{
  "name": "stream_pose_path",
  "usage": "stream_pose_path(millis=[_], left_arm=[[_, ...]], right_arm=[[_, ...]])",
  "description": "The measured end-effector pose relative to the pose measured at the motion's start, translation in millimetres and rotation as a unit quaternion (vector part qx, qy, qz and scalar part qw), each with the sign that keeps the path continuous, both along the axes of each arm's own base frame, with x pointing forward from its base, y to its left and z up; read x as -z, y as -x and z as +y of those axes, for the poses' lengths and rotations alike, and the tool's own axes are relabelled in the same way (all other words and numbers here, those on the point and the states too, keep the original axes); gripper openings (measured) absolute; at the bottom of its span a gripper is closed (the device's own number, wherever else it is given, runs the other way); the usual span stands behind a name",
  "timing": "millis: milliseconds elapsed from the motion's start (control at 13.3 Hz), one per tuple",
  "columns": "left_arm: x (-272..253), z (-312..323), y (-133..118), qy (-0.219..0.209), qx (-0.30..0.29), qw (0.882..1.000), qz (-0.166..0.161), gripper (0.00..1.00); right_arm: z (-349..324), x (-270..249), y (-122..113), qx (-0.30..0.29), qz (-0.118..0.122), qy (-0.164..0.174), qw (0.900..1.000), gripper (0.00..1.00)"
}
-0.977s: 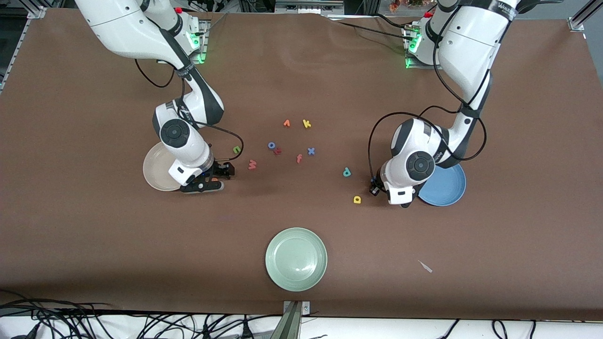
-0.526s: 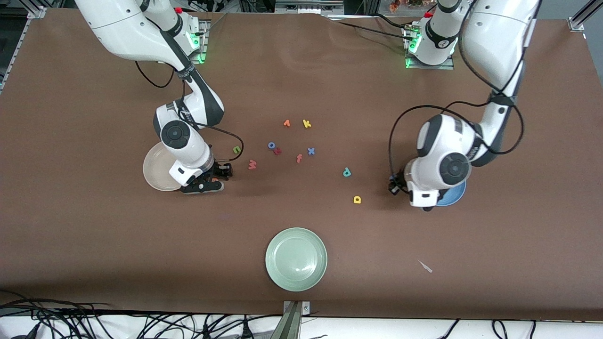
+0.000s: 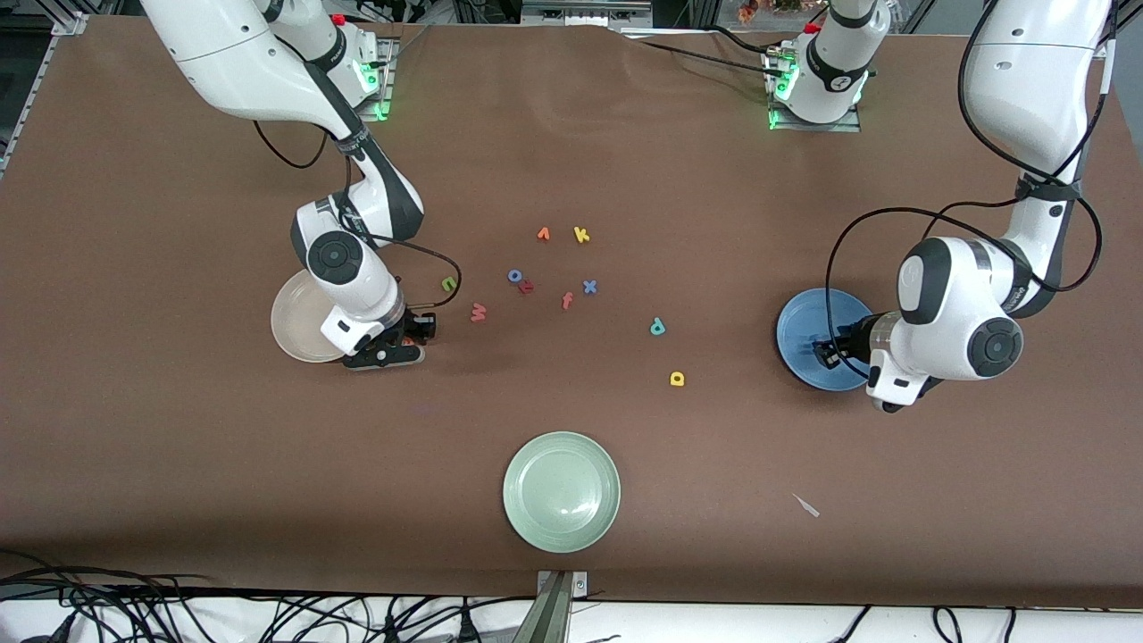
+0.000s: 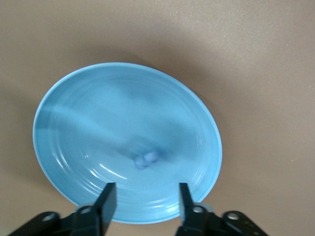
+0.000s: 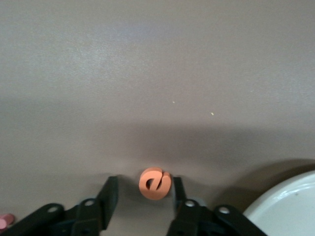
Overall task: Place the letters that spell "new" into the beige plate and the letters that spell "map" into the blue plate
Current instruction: 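Drop the m on the blue plate while the right gripper grasps the e, then drop the orange e on the white plate while the left gripper grasps the p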
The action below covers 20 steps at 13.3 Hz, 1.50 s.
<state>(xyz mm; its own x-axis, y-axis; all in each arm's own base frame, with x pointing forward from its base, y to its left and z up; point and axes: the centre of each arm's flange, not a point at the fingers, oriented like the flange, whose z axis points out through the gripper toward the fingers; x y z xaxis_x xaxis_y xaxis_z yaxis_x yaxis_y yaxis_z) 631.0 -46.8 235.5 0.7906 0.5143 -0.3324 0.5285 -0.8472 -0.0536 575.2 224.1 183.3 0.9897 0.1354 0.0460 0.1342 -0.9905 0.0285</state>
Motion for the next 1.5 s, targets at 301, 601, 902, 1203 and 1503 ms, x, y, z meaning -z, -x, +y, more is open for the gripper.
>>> stream_pose_path(millis=[301,601,902,1203,1503], left_arm=[[-8,-71,6,0.016,0.015,1.0,0.002,1.0],[-23,-161,26,0.031,0.013,0.999,0.008,1.0],[-25,-253,50,0.045,0.036,0.998,-0.033,1.0],[14,-295,65,0.012,0.085,0.993,-0.081,1.0],[43,-298,69,0.004,0.102,0.991,-0.083,0.96]], right_arm=[[-1,0,0,-0.004,-0.001,0.004,1.0,0.34],[-1,-1,-2,-0.006,-0.004,0.004,1.0,0.27],[-7,-28,-12,-0.019,-0.006,0.016,1.0,0.27],[-48,-89,-17,-0.046,0.016,0.044,0.998,0.27],[-105,-79,18,-0.042,0.049,0.053,0.997,0.34]])
